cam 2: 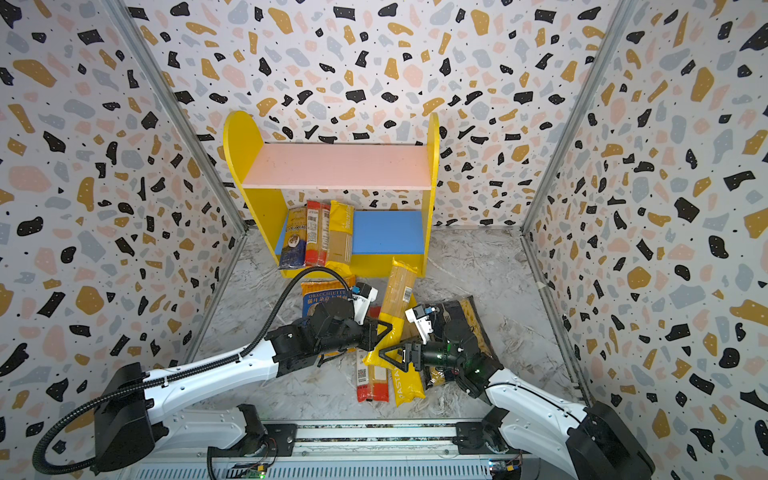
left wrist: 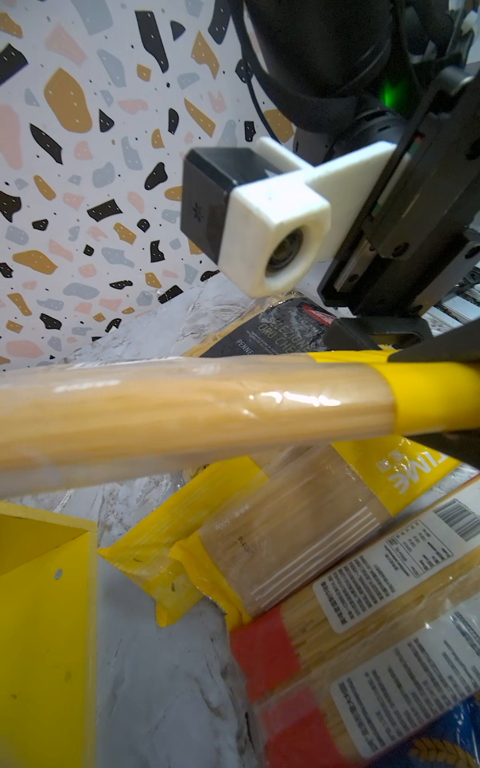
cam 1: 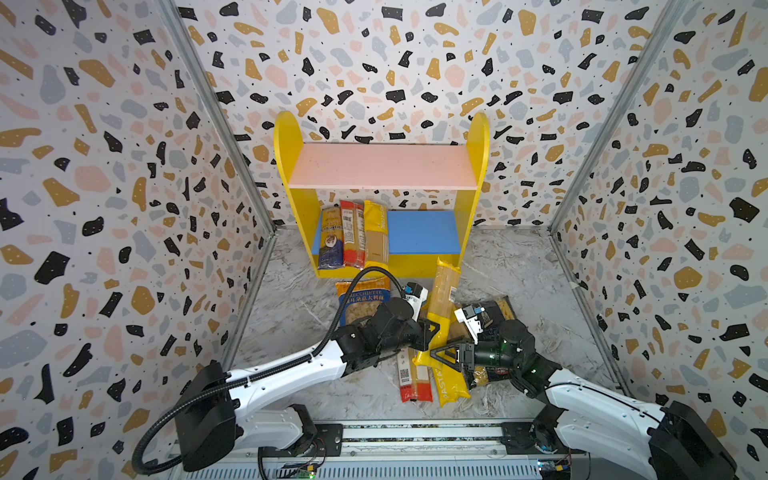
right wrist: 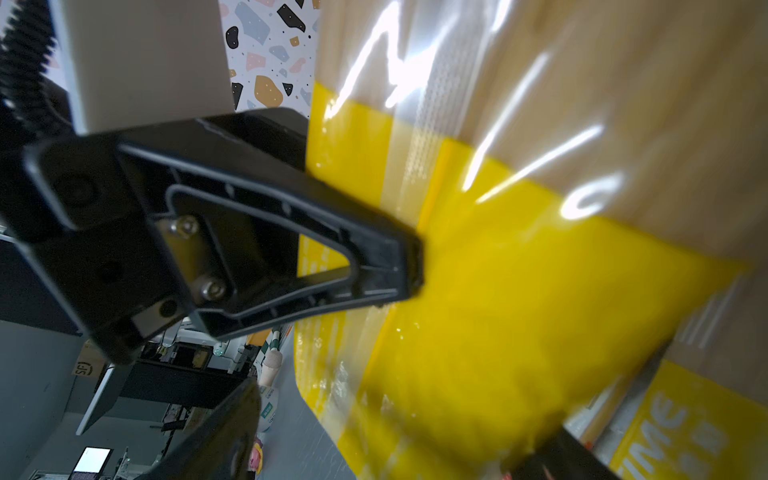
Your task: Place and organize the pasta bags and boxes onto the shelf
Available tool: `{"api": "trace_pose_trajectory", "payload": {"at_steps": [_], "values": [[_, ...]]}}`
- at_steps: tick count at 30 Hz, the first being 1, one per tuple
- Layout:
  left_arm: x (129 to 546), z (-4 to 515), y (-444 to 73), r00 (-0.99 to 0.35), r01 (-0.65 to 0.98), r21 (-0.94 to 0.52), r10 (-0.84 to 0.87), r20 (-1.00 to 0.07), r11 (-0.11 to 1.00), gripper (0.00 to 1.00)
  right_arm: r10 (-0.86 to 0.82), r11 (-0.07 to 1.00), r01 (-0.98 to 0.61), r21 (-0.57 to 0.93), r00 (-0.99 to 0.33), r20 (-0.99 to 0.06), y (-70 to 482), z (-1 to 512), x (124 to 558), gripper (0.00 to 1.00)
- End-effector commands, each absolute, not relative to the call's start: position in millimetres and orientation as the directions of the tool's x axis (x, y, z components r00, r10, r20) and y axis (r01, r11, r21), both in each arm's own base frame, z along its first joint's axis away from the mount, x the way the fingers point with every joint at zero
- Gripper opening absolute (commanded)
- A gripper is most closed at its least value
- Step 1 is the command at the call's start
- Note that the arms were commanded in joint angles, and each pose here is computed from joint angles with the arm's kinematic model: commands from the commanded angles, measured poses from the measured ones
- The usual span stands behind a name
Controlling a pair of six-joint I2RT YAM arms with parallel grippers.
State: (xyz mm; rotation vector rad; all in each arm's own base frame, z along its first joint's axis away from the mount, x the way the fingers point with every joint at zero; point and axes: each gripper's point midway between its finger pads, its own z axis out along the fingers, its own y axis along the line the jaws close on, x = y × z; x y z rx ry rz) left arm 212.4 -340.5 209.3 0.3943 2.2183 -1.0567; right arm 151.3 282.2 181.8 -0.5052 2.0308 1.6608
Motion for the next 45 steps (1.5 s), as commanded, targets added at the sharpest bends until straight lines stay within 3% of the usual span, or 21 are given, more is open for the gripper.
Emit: {"api": "trace_pose_trajectory", "payload": {"at_steps": [1, 6, 10, 12, 23, 29, 36, 45], "values": [[224.7, 312.4, -360.1, -0.618, 0.626, -0.637, -0.211, -0.757, 0.449, 0.0, 0.021, 0.113, -0.619, 0.777, -0.781, -0.625, 291.7, 215.7, 149.6, 0.88], [223.4, 309.2, -357.8, -0.622, 0.622, -0.641, -0.214, -0.753, 0.45, 0.0, 0.039, 0.114, -0.616, 0.779, -0.781, -0.623, 292.6, 218.4, 152.4, 0.75], [223.9, 307.4, -355.9, -0.62, 0.617, -0.649, -0.233, -0.749, 0.444, 0.0, 0.06, 0.142, -0.617, 0.774, -0.775, -0.629, 289.5, 218.2, 155.6, 0.48], [223.3, 304.9, -355.0, -0.623, 0.614, -0.654, -0.238, -0.745, 0.442, 0.0, 0.071, 0.152, -0.623, 0.768, -0.768, -0.637, 287.5, 219.3, 157.0, 0.42], [220.1, 293.4, -358.3, -0.653, 0.6, -0.686, -0.244, -0.717, 0.412, 0.0, 0.082, 0.093, -0.677, 0.73, -0.726, -0.683, 290.9, 246.7, 155.0, 0.49], [218.6, 283.6, -356.5, -0.665, 0.588, -0.697, -0.246, -0.705, 0.409, 0.0, 0.086, 0.07, -0.693, 0.718, -0.713, -0.696, 292.3, 253.7, 154.0, 0.41], [219.6, 275.0, -349.2, -0.661, 0.575, -0.683, -0.237, -0.712, 0.45, 0.0, 0.07, 0.058, -0.705, 0.707, -0.704, -0.707, 297.8, 265.3, 156.1, 0.24], [232.0, 273.4, -307.0, -0.595, 0.516, -0.628, -0.283, -0.752, 0.583, 0.57, 0.052, 0.108, -0.707, 0.699, -0.698, -0.714, 304.2, 274.7, 169.0, 0.1]]}}
